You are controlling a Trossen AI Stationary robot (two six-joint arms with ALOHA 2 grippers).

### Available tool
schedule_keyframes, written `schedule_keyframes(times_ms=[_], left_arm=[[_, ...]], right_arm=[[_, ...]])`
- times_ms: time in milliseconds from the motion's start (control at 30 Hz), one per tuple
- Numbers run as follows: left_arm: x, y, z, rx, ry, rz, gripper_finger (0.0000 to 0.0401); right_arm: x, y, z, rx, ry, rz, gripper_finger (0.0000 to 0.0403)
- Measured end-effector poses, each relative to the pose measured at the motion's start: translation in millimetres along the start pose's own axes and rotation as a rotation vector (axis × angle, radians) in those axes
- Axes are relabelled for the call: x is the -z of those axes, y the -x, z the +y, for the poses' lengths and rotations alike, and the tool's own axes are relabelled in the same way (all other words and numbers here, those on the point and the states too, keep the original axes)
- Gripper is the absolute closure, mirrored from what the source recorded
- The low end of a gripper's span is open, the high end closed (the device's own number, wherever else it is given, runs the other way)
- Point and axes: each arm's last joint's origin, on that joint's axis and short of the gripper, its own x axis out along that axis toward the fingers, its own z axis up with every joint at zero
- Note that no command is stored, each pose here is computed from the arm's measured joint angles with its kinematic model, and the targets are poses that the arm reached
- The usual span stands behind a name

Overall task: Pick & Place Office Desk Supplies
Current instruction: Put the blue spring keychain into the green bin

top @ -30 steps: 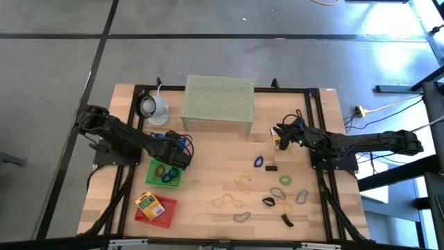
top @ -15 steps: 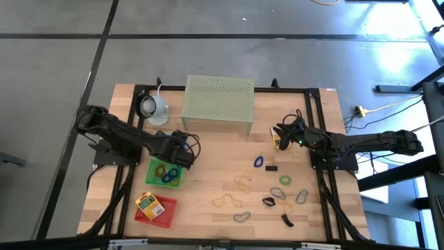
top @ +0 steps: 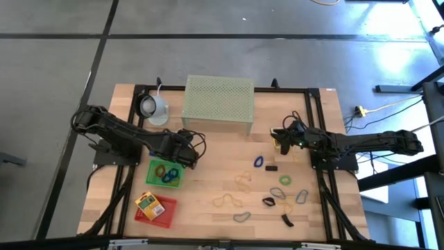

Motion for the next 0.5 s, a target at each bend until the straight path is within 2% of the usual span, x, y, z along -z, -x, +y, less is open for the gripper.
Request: schedule_keyframes(times_ms=[233, 500], left_arm=[[-9.3, 2.5, -16.0, 0.134, 0.005, -0.119, 0.0233], [-22.0, 23.0, -48.9, 0.378, -0.083, -0.407, 0.0233]], right_arm=[[3.3, 0.5, 4.5, -0.162, 0.059, 0.1, 0.0257], [3.5, 0.6, 4.9, -0.177, 0.061, 0.109, 0.0257]])
